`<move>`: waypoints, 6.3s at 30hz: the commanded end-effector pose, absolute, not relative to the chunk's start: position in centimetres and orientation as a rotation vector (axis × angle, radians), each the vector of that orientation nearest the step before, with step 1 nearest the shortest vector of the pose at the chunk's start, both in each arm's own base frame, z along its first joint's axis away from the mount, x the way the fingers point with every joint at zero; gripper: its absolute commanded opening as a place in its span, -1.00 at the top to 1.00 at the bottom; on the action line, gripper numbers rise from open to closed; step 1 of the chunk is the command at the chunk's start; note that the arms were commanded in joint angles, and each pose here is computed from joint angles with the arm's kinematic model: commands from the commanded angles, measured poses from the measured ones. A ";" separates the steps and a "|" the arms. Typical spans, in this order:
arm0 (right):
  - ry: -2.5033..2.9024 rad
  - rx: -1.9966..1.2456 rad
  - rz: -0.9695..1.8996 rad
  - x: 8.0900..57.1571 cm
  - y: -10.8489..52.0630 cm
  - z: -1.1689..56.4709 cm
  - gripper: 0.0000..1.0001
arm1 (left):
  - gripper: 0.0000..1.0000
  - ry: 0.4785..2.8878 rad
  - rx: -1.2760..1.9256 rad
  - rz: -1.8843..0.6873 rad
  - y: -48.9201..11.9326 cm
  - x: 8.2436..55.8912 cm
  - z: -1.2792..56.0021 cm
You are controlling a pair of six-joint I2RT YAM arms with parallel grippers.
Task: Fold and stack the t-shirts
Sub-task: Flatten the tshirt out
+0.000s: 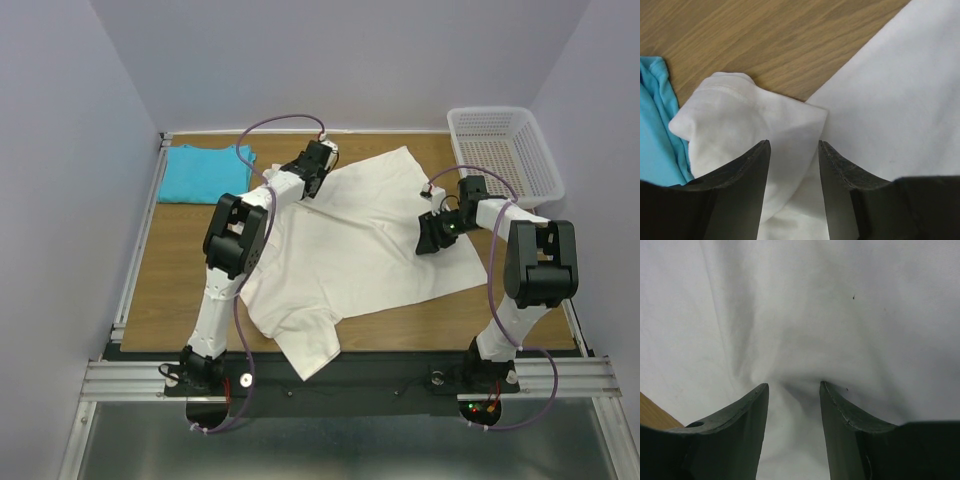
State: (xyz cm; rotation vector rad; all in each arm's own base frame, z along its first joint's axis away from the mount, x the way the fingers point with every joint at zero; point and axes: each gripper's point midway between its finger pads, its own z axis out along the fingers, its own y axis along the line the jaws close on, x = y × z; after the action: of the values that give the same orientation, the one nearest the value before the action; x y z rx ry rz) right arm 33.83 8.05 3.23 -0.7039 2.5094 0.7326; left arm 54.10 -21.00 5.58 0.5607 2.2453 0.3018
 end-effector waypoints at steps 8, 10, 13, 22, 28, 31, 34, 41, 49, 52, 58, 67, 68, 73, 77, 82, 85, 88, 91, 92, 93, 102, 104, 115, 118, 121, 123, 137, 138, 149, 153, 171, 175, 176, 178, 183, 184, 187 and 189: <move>2.487 -0.719 0.708 34.4 8.1 3.2 -0.04 | -0.01 2.182 0.555 0.318 -22.9 55.5 7.1; 2.482 -0.721 0.705 34.5 8.1 3.3 -0.04 | 0.03 2.182 0.549 0.337 -22.7 55.8 6.9; 2.483 -0.721 0.708 34.5 8.2 3.3 -0.04 | 0.07 2.179 0.547 0.353 -22.6 56.0 6.9; 2.479 -0.724 0.706 34.5 8.2 3.4 -0.04 | 0.19 2.176 0.548 0.396 -22.1 56.2 6.7; 2.477 -0.724 0.704 34.6 8.1 3.5 -0.04 | 0.25 2.172 0.543 0.406 -21.9 56.3 7.0; 2.478 -0.724 0.707 34.5 8.2 3.5 -0.04 | 0.38 2.173 0.549 0.409 -21.9 56.3 6.7; 2.475 -0.724 0.703 34.5 8.2 3.6 -0.04 | 0.60 2.179 0.558 0.403 -22.0 56.3 6.4; 2.439 -0.750 0.680 34.8 8.1 4.6 -0.04 | 1.00 2.156 0.541 0.387 -21.9 56.5 8.1; 2.333 -0.785 0.628 39.6 8.4 8.9 -0.08 | 1.00 2.075 0.469 0.130 -21.0 55.7 15.8; 2.317 -0.733 0.624 43.2 8.8 10.3 -0.08 | 1.00 2.094 0.460 0.043 -19.9 54.9 15.9; 2.309 -0.556 0.608 51.3 11.0 12.0 -0.15 | 1.00 2.064 0.461 -0.048 -18.3 54.6 18.1; 2.258 -0.187 0.327 62.9 9.1 11.8 -0.32 | 1.00 1.998 0.445 -0.126 -16.8 55.3 22.1; 2.225 -0.181 0.308 64.2 8.9 12.2 -0.38 | 1.00 2.000 0.436 -0.128 -16.6 55.3 22.2; 2.191 -0.089 0.222 66.6 7.6 11.2 -0.42 | 1.00 1.993 0.420 -0.139 -16.2 55.5 22.6; 2.170 -0.063 0.219 67.7 7.6 9.9 -0.40 | 1.00 1.990 0.419 -0.143 -16.2 55.4 22.7; 2.115 -0.030 0.257 69.3 8.0 9.3 -0.33 | 1.00 1.988 0.412 -0.157 -16.1 55.0 23.0; 2.076 -0.004 0.274 70.1 8.3 9.4 -0.29 | 1.00 1.987 0.408 -0.175 -16.2 54.7 23.0; 2.043 0.024 0.281 70.8 8.3 9.6 -0.26 | 1.00 1.983 0.403 -0.185 -16.1 54.6 23.1; 2.038 0.065 0.303 71.2 8.3 8.9 -0.18 | 1.00 1.979 0.403 -0.207 -16.4 54.6 23.3; 2.035 0.071 0.305 71.3 8.3 8.9 -0.18 | 1.00 1.976 0.402 -0.209 -16.4 54.7 23.4; 2.043 0.067 0.314 71.3 8.6 8.2 -0.15 | 1.00 1.974 0.398 -0.209 -16.4 54.7 23.6; 2.085 0.051 0.360 70.9 9.3 5.4 0.01 | 1.00 1.982 0.394 -0.235 -16.5 54.9 23.1; 2.105 0.041 0.371 70.5 9.5 4.7 0.08 | 1.00 1.984 0.393 -0.236 -16.4 54.9 23.0; 2.068 0.004 0.370 70.7 9.6 7.1 0.85 | 1.00 1.980 0.381 -0.239 -15.9 54.7 23.3; 2.028 -0.005 0.349 71.1 9.2 9.2 0.99 | 1.00 1.968 0.374 -0.236 -15.5 54.7 24.0; 1.977 -0.015 0.330 71.3 8.9 12.2 0.99 | 1.00 1.950 0.360 -0.228 -15.1 54.7 25.0; 1.938 -0.026 0.330 71.2 8.8 14.6 0.99 | 1.00 1.923 0.340 -0.221 -14.5 54.5 26.6; 1.865 -0.043 0.429 68.7 9.8 21.7 0.99 | 1.00 1.834 0.268 -0.193 -12.1 52.6 30.8; 1.866 -0.047 0.428 68.6 9.9 21.7 0.99 | 1.00 1.831 0.265 -0.191 -11.9 52.5 30.9; 1.980 -0.042 0.378 67.4 9.0 16.6 0.99 | 1.00 1.862 0.251 -0.202 -11.0 52.3 29.4; 2.087 -0.132 0.447 63.8 10.1 12.8 0.99 | 1.00 1.893 0.253 -0.202 -10.7 51.4 28.0; 2.070 -0.570 0.609 46.1 12.8 16.3 -0.16 | 1.00 1.900 0.263 -0.327 -11.7 46.6 25.6; 2.040 -0.765 0.502 46.6 12.0 16.5 -0.37 | 1.00 1.890 0.283 -0.335 -11.9 46.2 25.9; 2.111 -0.816 0.534 45.5 11.9 14.8 -0.37 | 1.00 1.888 0.287 -0.337 -11.9 46.2 26.0; 2.110 -0.982 0.575 46.0 12.4 13.4 -0.33 | 1.00 1.888 0.298 -0.346 -12.1 46.0 26.0; 2.227 -1.101 0.641 43.9 12.2 10.3 -0.30 | 1.00 1.889 0.311 -0.343 -12.1 45.8 25.8; 2.234 -1.111 0.643 43.8 12.5 10.0 -0.30 | 1.00 1.894 0.313 -0.345 -12.1 45.8 25.6; 2.278 -1.133 0.628 43.4 13.2 8.7 -0.29 | 1.00 1.900 0.308 -0.349 -12.1 45.7 25.3; 2.297 -1.148 0.613 43.1 13.3 8.0 -0.29 | 1.00 1.898 0.308 -0.351 -12.2 45.7 25.3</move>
State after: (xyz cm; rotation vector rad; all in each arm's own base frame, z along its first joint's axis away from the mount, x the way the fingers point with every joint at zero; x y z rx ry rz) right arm 44.25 12.22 7.63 -1.0482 2.3021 0.6235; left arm 45.98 -12.02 22.47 0.2921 1.9913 -0.3419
